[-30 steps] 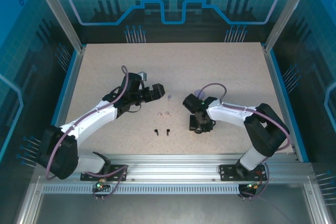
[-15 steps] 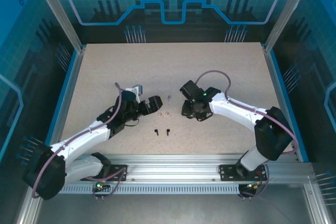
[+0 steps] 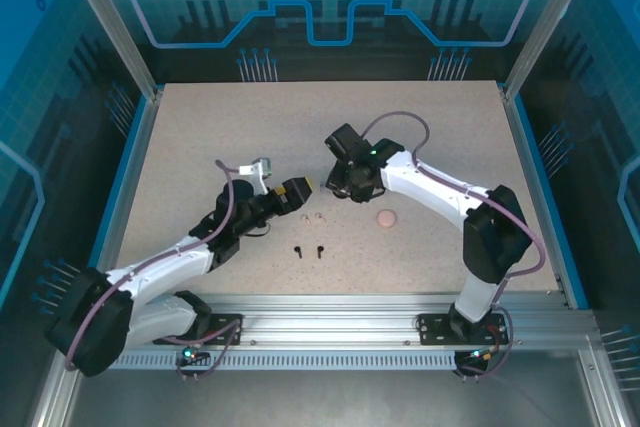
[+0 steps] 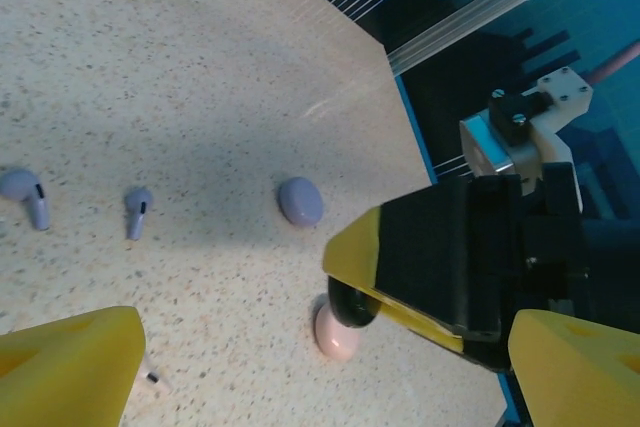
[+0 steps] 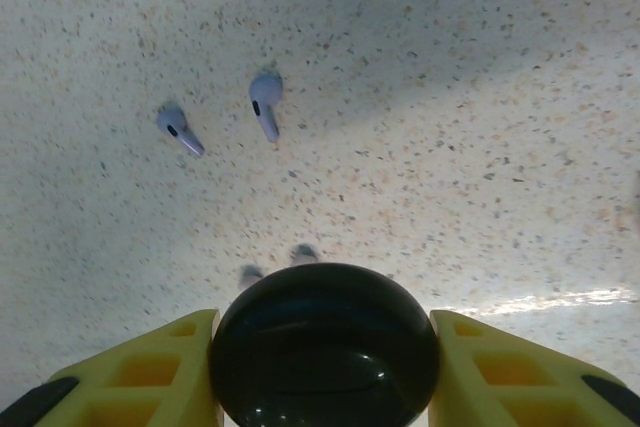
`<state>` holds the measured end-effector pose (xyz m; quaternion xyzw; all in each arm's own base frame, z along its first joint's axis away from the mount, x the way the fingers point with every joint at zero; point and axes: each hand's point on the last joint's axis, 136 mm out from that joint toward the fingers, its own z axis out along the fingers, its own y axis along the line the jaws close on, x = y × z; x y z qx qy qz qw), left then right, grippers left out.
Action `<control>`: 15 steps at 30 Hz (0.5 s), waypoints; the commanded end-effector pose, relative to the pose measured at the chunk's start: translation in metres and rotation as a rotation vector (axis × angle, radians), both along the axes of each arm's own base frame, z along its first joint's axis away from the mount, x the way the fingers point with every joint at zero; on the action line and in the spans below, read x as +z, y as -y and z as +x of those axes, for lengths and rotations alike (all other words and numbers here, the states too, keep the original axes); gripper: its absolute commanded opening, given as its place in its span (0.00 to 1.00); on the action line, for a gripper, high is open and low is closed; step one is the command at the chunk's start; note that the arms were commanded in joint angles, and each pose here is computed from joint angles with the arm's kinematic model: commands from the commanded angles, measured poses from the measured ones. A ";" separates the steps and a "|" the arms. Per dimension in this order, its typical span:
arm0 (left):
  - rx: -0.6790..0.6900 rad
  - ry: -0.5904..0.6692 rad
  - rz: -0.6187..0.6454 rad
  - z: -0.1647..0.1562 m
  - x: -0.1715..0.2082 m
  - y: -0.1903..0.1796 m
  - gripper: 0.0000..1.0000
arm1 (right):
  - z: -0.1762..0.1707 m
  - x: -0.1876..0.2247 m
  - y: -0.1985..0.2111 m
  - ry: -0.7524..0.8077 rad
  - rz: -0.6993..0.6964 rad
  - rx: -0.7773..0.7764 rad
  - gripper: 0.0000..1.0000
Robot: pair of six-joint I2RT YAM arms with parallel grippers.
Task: Insert wireless bluetooth earbuds into charging case
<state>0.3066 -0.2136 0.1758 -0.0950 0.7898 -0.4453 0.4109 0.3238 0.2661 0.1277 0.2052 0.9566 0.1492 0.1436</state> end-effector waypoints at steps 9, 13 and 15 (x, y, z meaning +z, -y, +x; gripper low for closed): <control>-0.044 0.069 -0.082 0.005 -0.008 0.014 0.88 | 0.018 0.013 -0.013 -0.013 0.116 -0.190 0.41; -0.066 0.078 -0.132 0.010 -0.014 0.023 0.81 | 0.020 0.016 -0.016 -0.010 0.139 -0.203 0.41; -0.076 0.081 -0.173 0.013 -0.016 0.027 0.77 | 0.022 0.018 -0.020 -0.009 0.152 -0.196 0.41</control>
